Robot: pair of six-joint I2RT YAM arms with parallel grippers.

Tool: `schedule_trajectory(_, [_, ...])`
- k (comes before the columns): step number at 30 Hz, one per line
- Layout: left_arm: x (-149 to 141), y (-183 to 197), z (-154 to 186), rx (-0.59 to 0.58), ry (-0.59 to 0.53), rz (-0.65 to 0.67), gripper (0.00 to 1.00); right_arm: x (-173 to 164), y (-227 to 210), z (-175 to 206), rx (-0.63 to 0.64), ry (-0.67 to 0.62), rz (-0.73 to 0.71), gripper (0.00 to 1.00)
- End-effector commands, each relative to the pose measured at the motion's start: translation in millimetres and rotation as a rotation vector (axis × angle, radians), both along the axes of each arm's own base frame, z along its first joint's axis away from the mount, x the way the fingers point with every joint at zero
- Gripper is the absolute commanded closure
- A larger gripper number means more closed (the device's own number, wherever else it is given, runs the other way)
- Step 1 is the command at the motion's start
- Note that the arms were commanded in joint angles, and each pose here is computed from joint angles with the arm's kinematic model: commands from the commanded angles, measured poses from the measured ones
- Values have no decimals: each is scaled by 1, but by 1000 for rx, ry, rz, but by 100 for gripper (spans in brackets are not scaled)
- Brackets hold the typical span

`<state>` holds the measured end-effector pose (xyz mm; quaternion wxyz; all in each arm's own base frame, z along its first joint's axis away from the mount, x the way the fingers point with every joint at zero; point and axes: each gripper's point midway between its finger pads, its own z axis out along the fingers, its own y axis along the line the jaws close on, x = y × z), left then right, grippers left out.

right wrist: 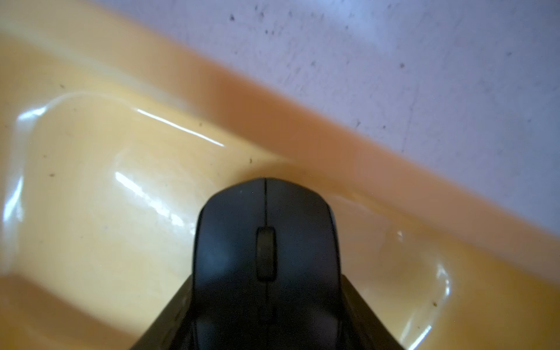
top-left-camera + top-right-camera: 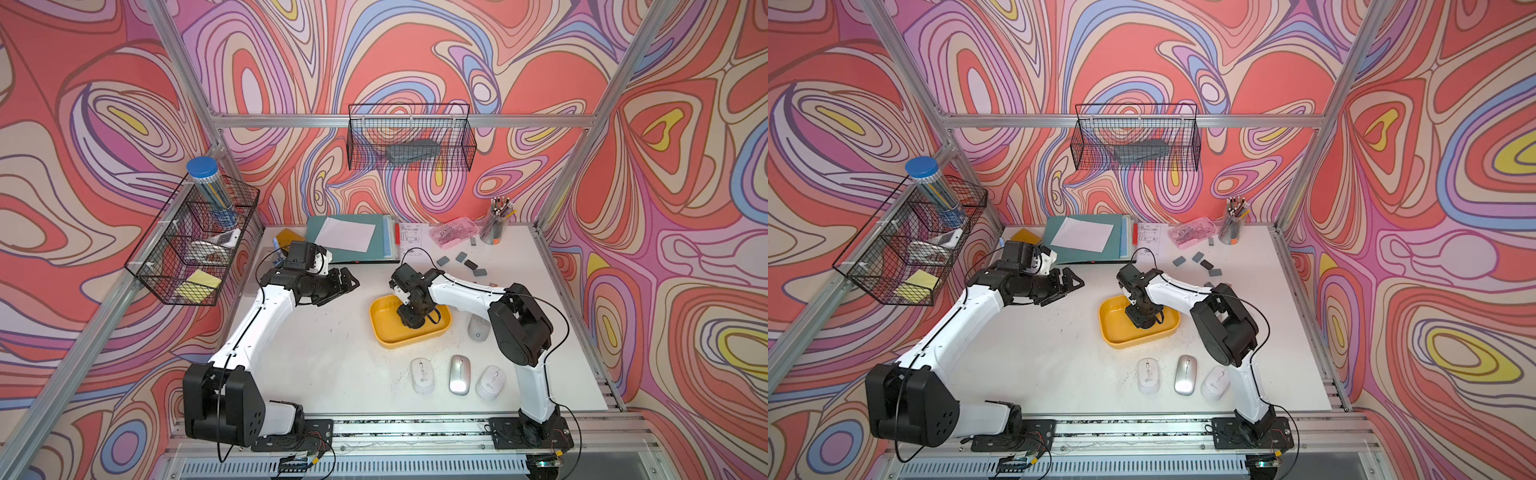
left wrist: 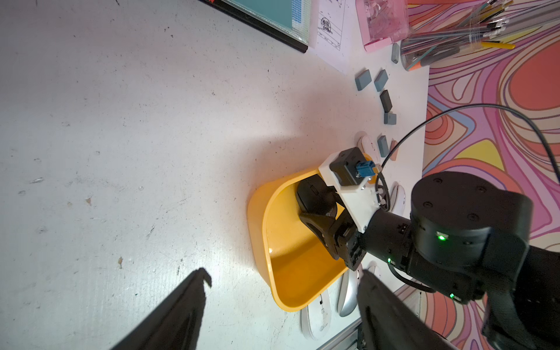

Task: Take out the mouse from the storage box
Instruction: Pick up the mouse from the storage box, then adjust the mouse in the storage box.

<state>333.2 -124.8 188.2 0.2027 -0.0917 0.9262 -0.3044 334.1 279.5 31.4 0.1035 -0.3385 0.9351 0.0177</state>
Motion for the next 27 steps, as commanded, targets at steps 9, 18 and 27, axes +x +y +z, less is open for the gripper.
schedule_trajectory(9, [-3,-5,4,-10,-11,-26,18,21,-29,82,-10,-169,-96,73])
schedule_trajectory(18, [-5,-6,11,-18,-31,-31,18,76,-181,119,-115,-297,-582,73])
schedule_trajectory(27, [-5,-8,10,-22,-26,-37,18,105,-324,91,-83,-290,-1015,73])
